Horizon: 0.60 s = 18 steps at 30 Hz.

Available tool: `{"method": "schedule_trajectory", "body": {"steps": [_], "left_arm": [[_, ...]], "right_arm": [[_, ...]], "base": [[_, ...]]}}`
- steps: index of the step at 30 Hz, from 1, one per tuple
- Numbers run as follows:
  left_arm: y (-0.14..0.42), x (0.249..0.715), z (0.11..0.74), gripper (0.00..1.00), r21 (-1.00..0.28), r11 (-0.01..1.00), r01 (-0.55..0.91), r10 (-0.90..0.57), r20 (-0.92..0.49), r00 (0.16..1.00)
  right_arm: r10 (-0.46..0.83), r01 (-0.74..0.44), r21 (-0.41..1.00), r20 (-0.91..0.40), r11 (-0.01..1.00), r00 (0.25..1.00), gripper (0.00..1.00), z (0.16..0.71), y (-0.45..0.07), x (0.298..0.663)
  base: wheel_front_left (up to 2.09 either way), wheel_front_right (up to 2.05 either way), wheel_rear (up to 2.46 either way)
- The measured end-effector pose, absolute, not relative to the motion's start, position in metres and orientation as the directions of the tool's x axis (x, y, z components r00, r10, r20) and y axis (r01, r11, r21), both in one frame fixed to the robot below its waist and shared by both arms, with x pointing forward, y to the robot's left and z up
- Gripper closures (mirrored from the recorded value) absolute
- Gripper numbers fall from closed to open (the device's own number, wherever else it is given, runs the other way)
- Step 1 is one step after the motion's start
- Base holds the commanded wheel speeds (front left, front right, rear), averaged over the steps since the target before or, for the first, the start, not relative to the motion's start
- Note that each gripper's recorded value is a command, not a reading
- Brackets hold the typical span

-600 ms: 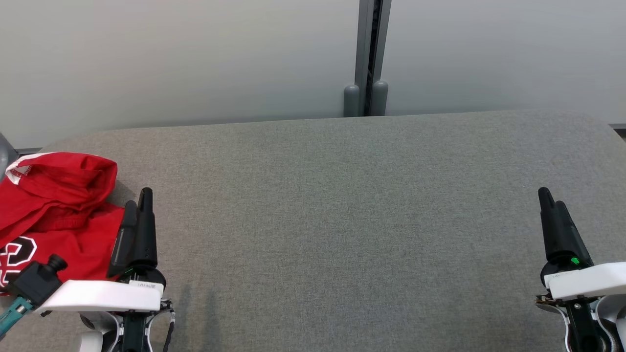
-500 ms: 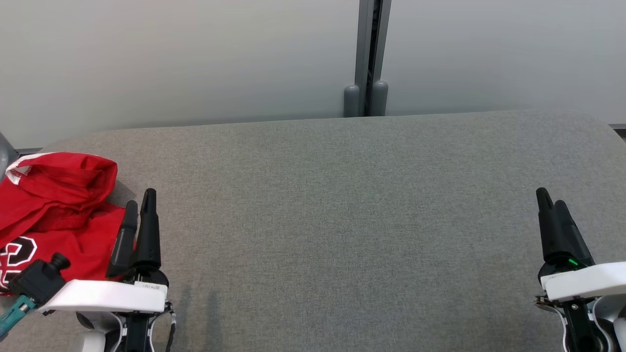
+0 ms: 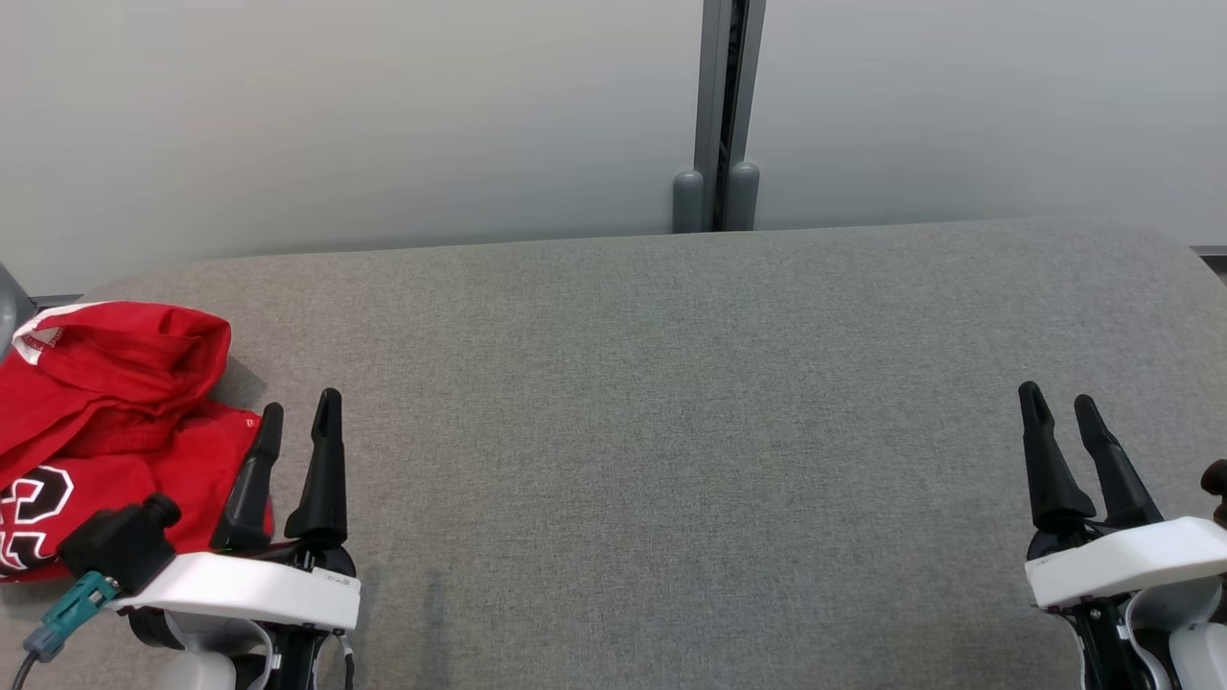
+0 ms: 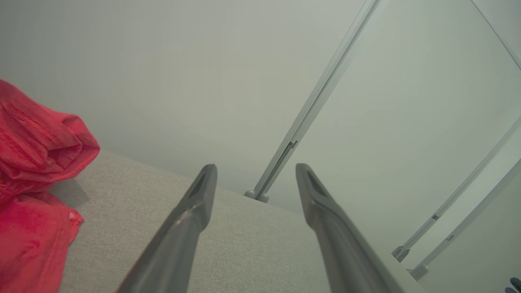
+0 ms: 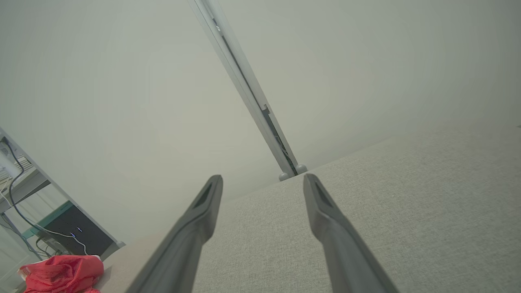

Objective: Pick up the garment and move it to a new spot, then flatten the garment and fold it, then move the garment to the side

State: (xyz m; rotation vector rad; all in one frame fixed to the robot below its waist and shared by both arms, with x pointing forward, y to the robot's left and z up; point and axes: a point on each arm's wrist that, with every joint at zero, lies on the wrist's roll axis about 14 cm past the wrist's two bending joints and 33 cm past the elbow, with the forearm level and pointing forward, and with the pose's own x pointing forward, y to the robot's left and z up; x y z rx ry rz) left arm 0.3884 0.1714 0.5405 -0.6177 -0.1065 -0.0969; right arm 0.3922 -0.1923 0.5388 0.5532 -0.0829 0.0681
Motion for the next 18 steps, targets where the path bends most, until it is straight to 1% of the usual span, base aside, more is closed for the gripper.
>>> {"method": "schedule_trajectory", "body": {"steps": [7,18], "left_arm": [[0.170,0.387,0.530,0.00,-0.477,0.872,0.113,-0.074,0.100,0.992],[0.167,0.384,0.508,0.00,-0.356,0.929,0.099,-0.092,0.037,0.995]], "right_arm": [[0.051,-0.089,0.435,0.098,0.896,0.994,0.00,0.537,-0.191,0.391],[0.047,-0.071,0.315,0.083,0.946,0.995,0.00,0.529,-0.193,0.388]], "base": [[0.00,0.00,0.00],[0.00,0.00,0.00]]}}
